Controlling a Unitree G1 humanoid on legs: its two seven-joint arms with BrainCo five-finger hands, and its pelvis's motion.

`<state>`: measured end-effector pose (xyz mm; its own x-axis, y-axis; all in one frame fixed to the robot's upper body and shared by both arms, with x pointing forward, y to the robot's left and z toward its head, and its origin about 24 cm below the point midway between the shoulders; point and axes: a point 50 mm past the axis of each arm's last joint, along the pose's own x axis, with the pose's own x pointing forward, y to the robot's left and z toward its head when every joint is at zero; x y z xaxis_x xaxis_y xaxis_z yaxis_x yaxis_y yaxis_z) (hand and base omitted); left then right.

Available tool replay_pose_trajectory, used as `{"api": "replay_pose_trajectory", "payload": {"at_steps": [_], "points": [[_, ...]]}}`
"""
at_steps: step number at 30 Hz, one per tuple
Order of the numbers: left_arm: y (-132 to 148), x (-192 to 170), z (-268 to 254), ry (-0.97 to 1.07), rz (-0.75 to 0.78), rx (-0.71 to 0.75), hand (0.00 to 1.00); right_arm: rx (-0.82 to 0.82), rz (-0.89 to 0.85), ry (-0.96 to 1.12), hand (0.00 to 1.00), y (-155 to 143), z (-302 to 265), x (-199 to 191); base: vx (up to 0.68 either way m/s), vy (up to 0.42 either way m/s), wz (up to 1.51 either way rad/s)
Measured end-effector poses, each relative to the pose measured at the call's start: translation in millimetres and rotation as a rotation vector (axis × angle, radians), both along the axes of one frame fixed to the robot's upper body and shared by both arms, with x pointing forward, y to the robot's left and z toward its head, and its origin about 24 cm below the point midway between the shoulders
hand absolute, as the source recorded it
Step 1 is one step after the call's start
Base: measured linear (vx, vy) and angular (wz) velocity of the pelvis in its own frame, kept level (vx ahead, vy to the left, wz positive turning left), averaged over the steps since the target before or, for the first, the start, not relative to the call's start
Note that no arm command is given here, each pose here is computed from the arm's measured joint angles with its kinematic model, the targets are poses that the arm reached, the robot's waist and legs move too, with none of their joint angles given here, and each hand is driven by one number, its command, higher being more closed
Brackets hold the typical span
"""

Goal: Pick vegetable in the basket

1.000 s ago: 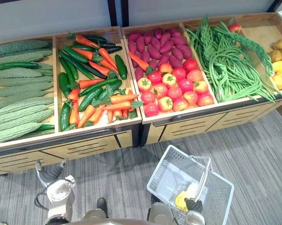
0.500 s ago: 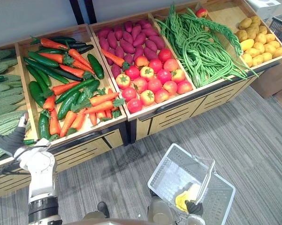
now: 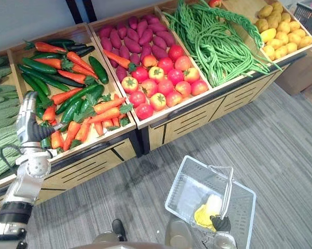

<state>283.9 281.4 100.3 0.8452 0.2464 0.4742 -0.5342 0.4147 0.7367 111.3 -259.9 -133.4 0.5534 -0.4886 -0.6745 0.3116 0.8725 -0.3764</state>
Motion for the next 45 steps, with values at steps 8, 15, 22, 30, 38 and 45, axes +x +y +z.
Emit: {"api": "replay_pose_trajectory", "payload": {"at_steps": [8,15,22,30,38,45], "points": [[-41,35,22,0.074,-0.207,0.163,0.0,-0.02,0.072,-0.028,1.0,2,5,10,0.0,-0.008,0.05],[-65,51,40,0.061,-0.299,0.229,0.0,-0.015,0.12,-0.06,1.0,7,10,19,-0.02,-0.019,0.08],[-72,61,52,0.061,-0.321,0.252,0.0,-0.018,0.139,-0.082,1.0,9,13,26,-0.01,-0.004,0.03],[-71,66,51,0.104,-0.311,0.296,0.0,-0.017,0.141,-0.088,1.0,10,14,28,0.0,0.0,0.0],[-65,67,45,0.14,-0.28,0.291,0.0,-0.022,0.144,-0.105,1.0,9,16,31,0.0,-0.001,0.0],[-63,73,54,0.124,-0.262,0.289,0.0,-0.029,0.152,-0.138,1.0,10,21,41,0.0,-0.001,-0.01]]}}
